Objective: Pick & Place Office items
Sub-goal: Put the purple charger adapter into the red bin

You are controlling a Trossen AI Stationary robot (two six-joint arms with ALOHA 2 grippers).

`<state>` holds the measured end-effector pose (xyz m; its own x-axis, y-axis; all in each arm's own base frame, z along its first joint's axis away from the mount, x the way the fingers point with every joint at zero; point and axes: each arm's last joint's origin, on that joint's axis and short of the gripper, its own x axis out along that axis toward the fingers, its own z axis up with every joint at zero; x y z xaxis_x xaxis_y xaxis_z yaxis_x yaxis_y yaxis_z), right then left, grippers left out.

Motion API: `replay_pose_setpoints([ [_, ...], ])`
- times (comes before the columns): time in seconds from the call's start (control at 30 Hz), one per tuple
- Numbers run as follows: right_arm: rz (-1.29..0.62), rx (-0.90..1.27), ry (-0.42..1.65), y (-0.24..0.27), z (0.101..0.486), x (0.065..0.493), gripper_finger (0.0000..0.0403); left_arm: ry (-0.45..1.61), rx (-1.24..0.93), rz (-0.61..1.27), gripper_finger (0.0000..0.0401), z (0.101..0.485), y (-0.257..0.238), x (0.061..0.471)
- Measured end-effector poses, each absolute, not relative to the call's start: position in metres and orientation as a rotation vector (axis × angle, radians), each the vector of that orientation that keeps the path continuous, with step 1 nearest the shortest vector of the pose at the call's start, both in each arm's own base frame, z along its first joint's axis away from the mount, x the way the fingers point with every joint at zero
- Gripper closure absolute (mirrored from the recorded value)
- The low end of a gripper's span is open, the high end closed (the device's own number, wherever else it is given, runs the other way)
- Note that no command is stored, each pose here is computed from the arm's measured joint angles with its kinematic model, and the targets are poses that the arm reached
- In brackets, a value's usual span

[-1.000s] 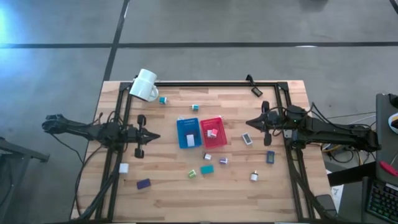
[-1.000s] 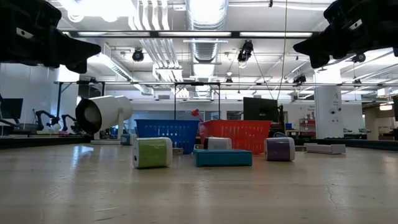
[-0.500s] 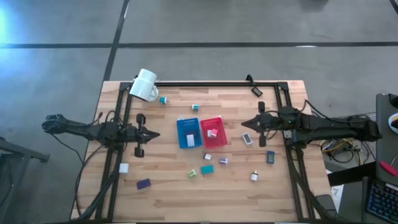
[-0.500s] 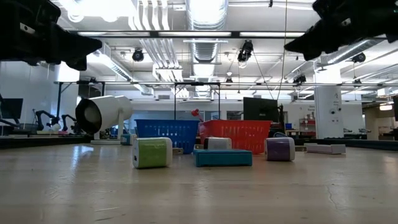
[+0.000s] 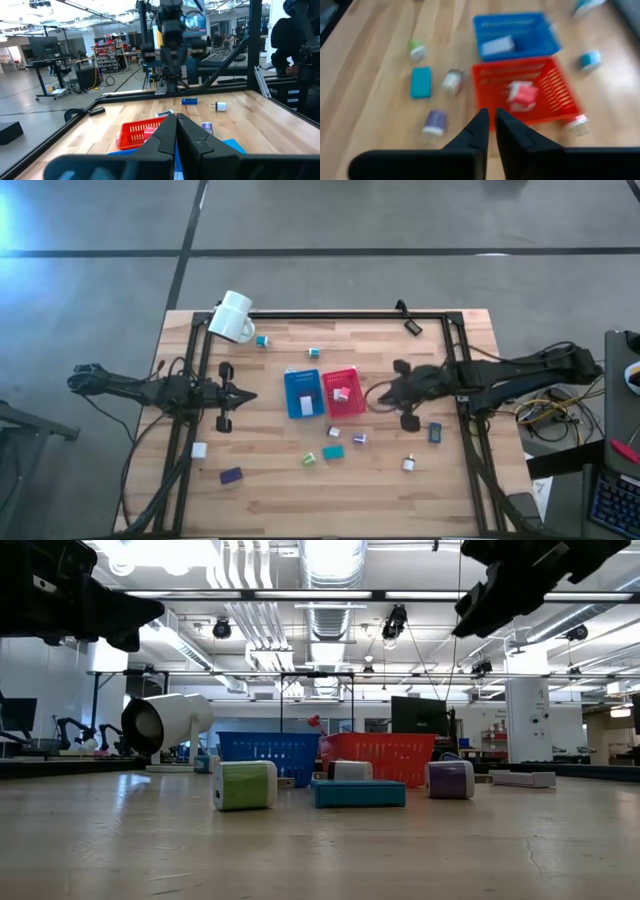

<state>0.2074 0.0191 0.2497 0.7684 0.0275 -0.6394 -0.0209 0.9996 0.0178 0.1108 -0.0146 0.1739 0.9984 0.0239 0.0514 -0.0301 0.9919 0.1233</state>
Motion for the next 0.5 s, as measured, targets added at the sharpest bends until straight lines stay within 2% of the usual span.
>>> replay_pose_setpoints([
  [0.2, 0.101, 0.000, 0.849, 0.046, 0.218, 0.226, 0.0301, -0.050, 0.128, 0.034, 0.0387, 0.174, -0.014, 0.111],
  [0.3, 0.090, 0.073, 0.872, 0.058, 0.205, 0.236, 0.0271, -0.048, 0.127, 0.055, 0.0387, 0.174, -0.014, 0.111],
  [0.4, 0.038, 0.208, 0.881, 0.065, 0.192, 0.247, 0.0252, -0.048, 0.125, 0.058, 0.0387, 0.174, -0.014, 0.111],
  [0.5, 0.020, 0.241, 0.909, 0.070, 0.181, 0.255, 0.0243, -0.048, 0.116, 0.057, 0.0387, 0.174, -0.014, 0.111],
])
